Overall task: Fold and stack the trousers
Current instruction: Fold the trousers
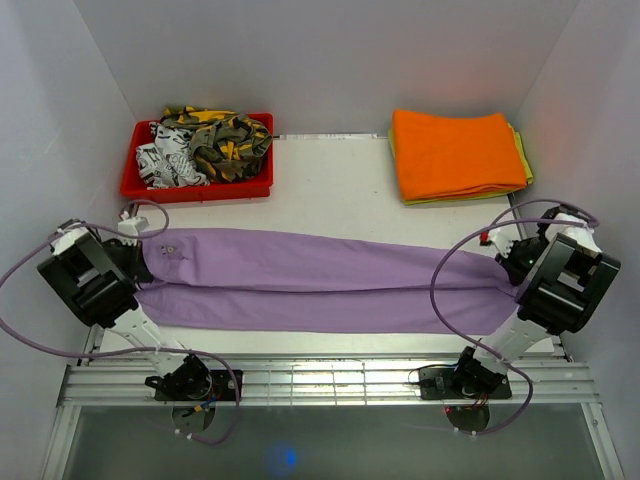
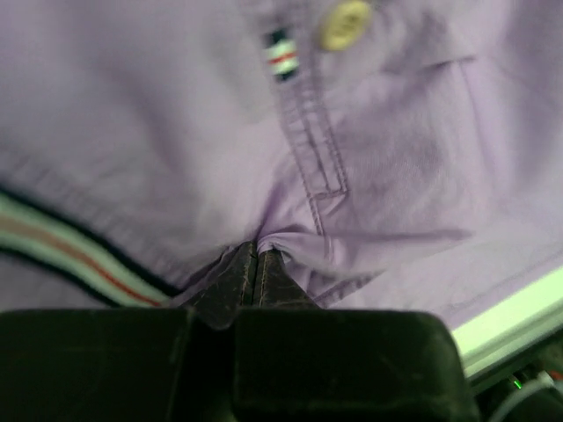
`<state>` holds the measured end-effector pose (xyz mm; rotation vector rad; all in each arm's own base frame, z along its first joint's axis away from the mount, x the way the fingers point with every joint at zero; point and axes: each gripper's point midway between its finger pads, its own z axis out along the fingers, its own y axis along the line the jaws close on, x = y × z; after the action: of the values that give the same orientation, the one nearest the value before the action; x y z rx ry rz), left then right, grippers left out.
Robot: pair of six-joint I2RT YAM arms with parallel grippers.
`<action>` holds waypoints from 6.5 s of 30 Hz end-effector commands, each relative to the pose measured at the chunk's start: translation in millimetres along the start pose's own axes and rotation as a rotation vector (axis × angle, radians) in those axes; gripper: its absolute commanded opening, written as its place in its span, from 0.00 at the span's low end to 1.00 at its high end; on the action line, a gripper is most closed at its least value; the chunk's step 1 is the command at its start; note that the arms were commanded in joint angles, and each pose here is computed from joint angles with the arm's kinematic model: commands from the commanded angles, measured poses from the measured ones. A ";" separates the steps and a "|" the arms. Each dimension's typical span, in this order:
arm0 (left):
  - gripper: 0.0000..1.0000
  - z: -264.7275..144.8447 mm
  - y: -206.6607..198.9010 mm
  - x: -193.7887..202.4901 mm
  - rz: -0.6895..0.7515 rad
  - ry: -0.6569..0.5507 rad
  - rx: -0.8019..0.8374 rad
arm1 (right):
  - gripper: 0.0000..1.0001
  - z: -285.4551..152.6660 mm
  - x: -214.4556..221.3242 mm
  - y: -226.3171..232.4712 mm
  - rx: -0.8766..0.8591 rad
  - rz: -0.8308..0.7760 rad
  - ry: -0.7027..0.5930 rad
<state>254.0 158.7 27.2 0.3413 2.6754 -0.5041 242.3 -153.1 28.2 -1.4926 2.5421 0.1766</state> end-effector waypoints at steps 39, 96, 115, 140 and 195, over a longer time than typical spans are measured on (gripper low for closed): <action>0.01 -46.9 83.7 46.8 0.148 -0.012 -0.293 | 0.08 -21.8 54.6 44.0 0.128 -0.027 0.049; 0.00 -45.3 87.8 -72.5 0.282 -0.209 -0.359 | 0.08 -56.0 13.2 3.4 0.305 -0.167 -0.041; 0.00 -89.8 96.5 -122.4 0.293 -0.351 -0.384 | 0.08 -68.7 2.8 79.9 0.232 -0.267 -0.011; 0.00 -31.7 56.7 -41.2 0.252 -0.151 -0.232 | 0.08 -37.1 62.6 -4.9 0.290 -0.145 0.151; 0.69 -37.6 -6.4 0.9 -1.284 -0.478 -0.247 | 0.76 16.9 -20.8 75.0 0.098 0.585 -0.073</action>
<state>225.6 160.0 57.7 -1.4194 2.2099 -0.4565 183.2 -88.9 21.6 -0.6815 2.8012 0.2387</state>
